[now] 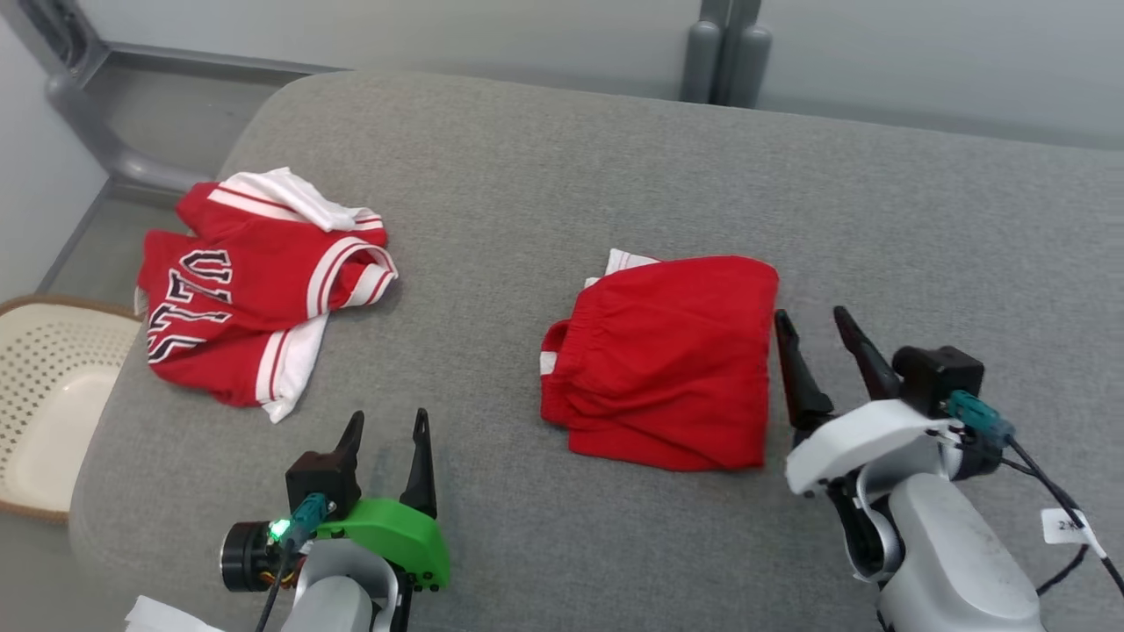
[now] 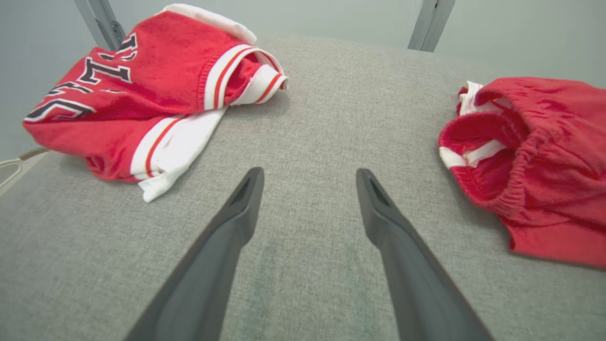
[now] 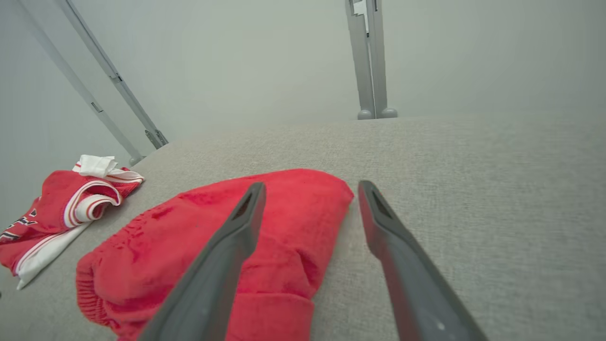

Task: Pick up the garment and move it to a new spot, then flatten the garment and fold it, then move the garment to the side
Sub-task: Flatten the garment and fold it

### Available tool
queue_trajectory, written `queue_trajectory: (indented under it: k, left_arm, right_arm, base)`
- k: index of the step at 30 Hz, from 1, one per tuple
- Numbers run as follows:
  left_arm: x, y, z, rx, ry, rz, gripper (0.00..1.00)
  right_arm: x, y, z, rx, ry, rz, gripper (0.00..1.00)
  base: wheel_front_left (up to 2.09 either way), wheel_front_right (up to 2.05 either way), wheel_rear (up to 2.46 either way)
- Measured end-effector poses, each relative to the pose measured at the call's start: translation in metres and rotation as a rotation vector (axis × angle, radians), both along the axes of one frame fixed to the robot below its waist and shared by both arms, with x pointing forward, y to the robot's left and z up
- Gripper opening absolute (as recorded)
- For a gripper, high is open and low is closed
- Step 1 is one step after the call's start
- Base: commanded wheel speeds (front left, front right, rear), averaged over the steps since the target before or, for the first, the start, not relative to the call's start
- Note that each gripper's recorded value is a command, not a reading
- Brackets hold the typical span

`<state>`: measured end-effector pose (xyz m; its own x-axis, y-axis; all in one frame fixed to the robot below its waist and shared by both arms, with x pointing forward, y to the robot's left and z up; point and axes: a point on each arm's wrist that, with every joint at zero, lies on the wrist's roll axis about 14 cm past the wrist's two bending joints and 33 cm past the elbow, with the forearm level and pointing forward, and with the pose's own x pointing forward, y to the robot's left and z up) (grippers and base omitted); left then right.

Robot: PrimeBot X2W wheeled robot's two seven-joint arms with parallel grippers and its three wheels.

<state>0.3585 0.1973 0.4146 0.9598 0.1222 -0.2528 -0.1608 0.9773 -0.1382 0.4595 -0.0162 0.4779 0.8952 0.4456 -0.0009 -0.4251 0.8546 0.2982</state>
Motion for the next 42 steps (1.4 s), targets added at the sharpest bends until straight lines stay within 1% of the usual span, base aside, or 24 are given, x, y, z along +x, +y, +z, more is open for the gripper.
queue_trajectory:
  k: [4,7,11,14,24,34,42]
  left_arm:
    - [0.013,-0.014,0.012,0.017,-0.046,-0.049,1.00]
    - [0.016,-0.022,0.015,0.031,-0.060,-0.077,1.00]
    - [0.018,-0.031,0.021,0.061,-0.082,-0.108,1.00]
    - [0.018,-0.037,0.026,0.076,-0.103,-0.128,1.00]
    - [0.006,-0.045,0.024,0.072,-0.103,-0.157,1.00]
    - [-0.006,-0.045,0.020,0.072,-0.094,-0.159,1.00]
    - [-0.007,-0.045,0.022,0.060,-0.102,-0.155,1.00]
  right_arm:
    - [-0.005,-0.059,-0.003,-0.062,-0.016,-0.151,1.00]
    - [-0.014,-0.093,-0.003,-0.100,-0.022,-0.236,1.00]
    - [-0.030,-0.124,-0.006,-0.112,-0.010,-0.316,1.00]
    - [-0.042,-0.140,-0.007,-0.120,-0.006,-0.356,1.00]
    - [-0.071,-0.157,-0.006,-0.144,-0.009,-0.396,1.00]
    - [-0.086,-0.160,-0.009,-0.132,0.004,-0.405,1.00]
    - [-0.088,-0.159,-0.012,-0.110,0.016,-0.406,1.00]
  base:
    - [0.00,0.00,0.00]
    - [0.00,0.00,0.00]
    - [0.00,0.00,0.00]
    - [0.00,0.00,0.00]
    - [0.00,0.00,0.00]
    - [0.00,0.00,0.00]
    - [0.00,0.00,0.00]
